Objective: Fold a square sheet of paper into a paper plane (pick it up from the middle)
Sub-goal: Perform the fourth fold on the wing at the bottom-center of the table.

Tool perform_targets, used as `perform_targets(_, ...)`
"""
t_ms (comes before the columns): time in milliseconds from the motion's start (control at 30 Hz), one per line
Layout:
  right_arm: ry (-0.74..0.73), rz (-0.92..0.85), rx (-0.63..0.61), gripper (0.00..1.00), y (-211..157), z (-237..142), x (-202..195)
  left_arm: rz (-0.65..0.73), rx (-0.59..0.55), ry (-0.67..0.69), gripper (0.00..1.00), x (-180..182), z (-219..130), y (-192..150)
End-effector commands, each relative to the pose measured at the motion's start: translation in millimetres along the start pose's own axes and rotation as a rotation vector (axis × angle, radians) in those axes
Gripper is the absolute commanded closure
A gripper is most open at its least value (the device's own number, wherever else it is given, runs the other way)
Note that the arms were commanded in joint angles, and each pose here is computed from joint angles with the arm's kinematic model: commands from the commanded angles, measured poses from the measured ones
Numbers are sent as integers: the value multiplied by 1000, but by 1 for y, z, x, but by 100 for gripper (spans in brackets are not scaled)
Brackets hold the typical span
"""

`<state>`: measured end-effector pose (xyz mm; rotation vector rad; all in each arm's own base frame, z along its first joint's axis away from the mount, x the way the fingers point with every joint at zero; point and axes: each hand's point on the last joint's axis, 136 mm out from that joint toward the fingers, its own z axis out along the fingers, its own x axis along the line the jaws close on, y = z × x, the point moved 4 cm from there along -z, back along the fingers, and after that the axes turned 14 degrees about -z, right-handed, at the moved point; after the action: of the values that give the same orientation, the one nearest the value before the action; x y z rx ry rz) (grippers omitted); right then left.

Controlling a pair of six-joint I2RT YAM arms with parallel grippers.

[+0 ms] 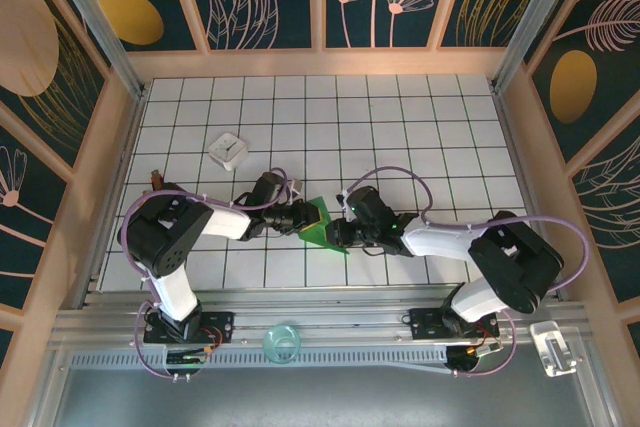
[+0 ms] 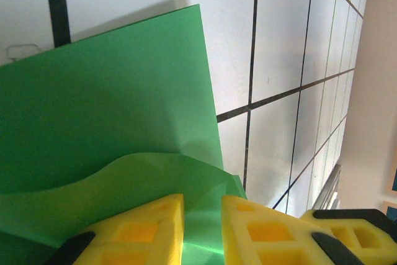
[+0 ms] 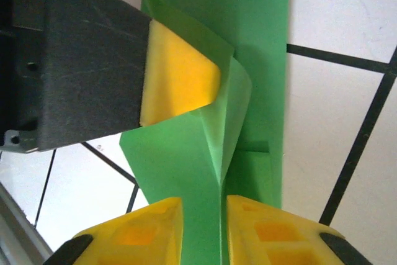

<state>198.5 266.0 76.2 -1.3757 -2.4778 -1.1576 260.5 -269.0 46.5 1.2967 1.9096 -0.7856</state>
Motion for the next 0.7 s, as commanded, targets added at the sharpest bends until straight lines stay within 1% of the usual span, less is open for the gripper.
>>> perform_targets(0,5,6,26,79,-9,-4,-1,-13,1,72,76,21,3,1)
perform_targets(67,-3,11,32,82,-13,-3,-4,-14,2,71,76,21,3,1)
perform_targets(300,-9,28,42,87,-21,-2,-7,-15,1,70,76,20,3,1)
perform_targets(533,-21,58,49,95,-33,-1,-11,-17,-6,66,76,20,2,1)
perform_targets(667,-21,75,65,96,-45,2,-12,-17,-9,64,76,20,1,1)
